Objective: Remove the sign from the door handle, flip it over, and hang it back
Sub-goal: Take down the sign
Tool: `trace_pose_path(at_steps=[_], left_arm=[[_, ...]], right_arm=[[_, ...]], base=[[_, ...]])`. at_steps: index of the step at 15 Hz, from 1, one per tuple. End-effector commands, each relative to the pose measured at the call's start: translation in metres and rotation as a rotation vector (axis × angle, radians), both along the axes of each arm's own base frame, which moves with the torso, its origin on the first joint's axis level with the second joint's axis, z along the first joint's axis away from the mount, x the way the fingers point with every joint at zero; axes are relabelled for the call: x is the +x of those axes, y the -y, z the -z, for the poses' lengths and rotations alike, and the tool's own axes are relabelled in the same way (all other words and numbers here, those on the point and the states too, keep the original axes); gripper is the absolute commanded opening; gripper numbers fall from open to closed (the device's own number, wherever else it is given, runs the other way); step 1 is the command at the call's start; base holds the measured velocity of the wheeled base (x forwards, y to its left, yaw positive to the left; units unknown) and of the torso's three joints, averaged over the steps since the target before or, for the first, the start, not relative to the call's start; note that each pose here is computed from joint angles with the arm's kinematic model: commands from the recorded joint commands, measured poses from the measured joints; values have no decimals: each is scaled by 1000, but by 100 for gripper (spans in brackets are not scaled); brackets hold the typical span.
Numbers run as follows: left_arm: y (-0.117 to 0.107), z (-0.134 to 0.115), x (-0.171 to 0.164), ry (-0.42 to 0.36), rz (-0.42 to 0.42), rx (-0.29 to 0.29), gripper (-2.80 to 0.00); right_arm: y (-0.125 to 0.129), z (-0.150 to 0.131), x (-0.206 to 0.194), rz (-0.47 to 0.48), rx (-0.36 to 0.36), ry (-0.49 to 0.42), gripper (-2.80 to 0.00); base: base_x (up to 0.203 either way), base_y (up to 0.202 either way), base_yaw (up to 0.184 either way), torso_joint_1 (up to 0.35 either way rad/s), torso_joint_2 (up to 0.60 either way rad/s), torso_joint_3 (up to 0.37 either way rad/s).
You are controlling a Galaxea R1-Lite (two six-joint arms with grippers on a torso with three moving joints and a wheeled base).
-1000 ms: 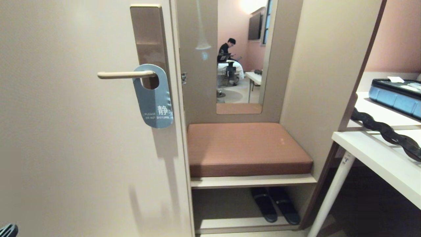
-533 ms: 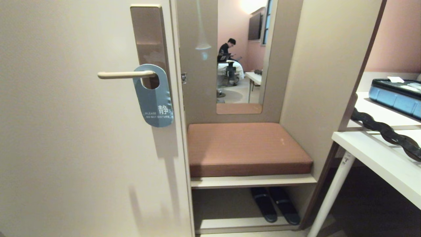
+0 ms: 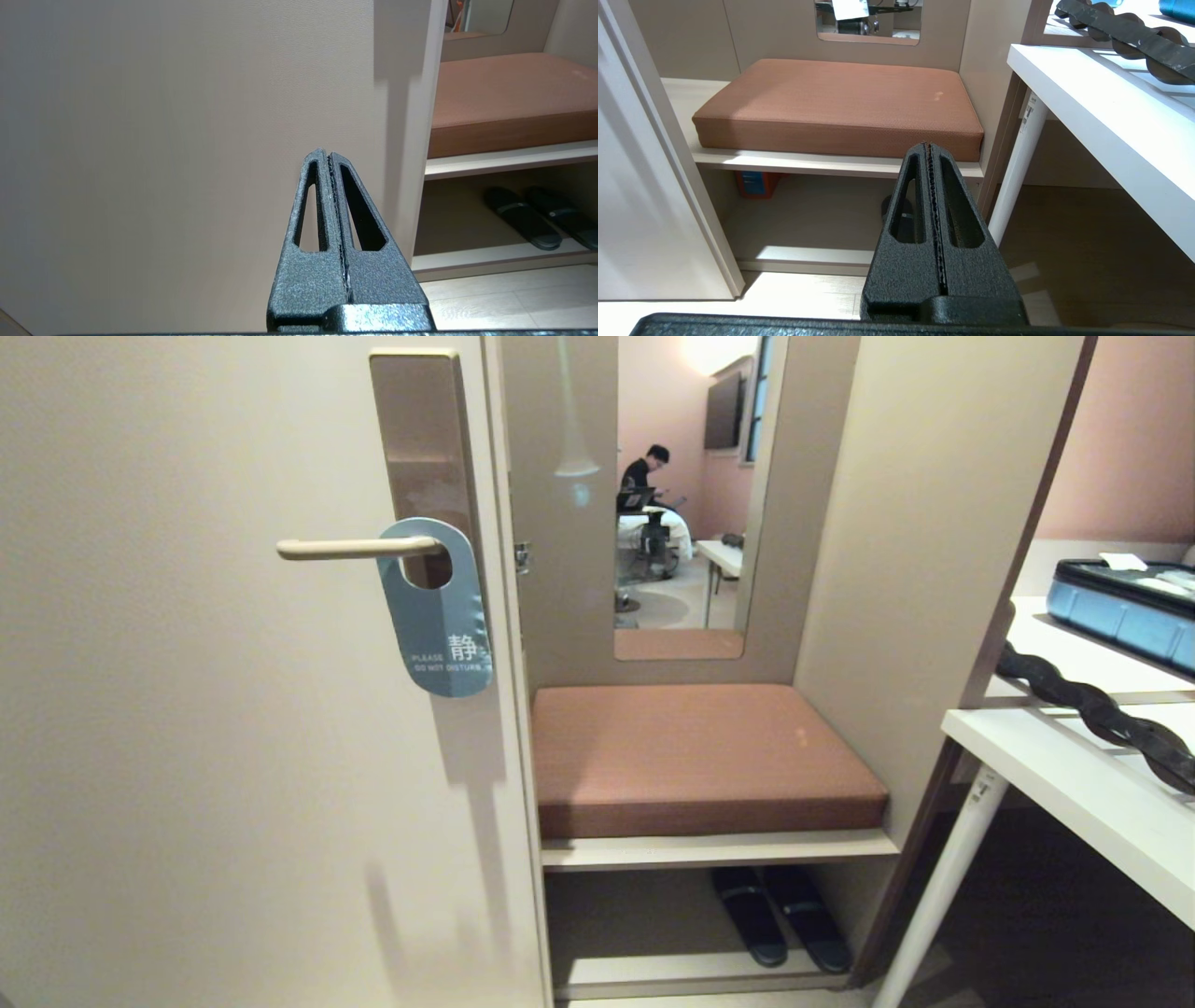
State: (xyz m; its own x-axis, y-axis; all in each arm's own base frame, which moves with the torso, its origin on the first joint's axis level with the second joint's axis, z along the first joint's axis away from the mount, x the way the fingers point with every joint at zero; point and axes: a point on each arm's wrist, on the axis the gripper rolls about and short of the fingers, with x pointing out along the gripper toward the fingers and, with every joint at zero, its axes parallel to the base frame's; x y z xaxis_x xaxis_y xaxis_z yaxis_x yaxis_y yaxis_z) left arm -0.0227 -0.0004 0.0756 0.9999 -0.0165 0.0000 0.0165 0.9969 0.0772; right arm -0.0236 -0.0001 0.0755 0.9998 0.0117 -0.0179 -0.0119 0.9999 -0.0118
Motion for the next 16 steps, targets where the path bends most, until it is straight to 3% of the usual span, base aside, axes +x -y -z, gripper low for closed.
trace_pose_path(at_steps=[1, 7, 16], left_arm=[[0, 0, 0, 0, -4, -4, -280], [0, 0, 0, 0, -3, 7, -280], [0, 0, 0, -2, -15, -25, -280]], right_arm=[[0, 0, 0, -1, 0, -1, -280], [0, 0, 0, -1, 0, -1, -280], [0, 0, 0, -1, 0, -1, -280]], base=[[0, 0, 0, 0, 0, 0], [0, 0, 0, 0, 0, 0], [0, 0, 0, 0, 0, 0]])
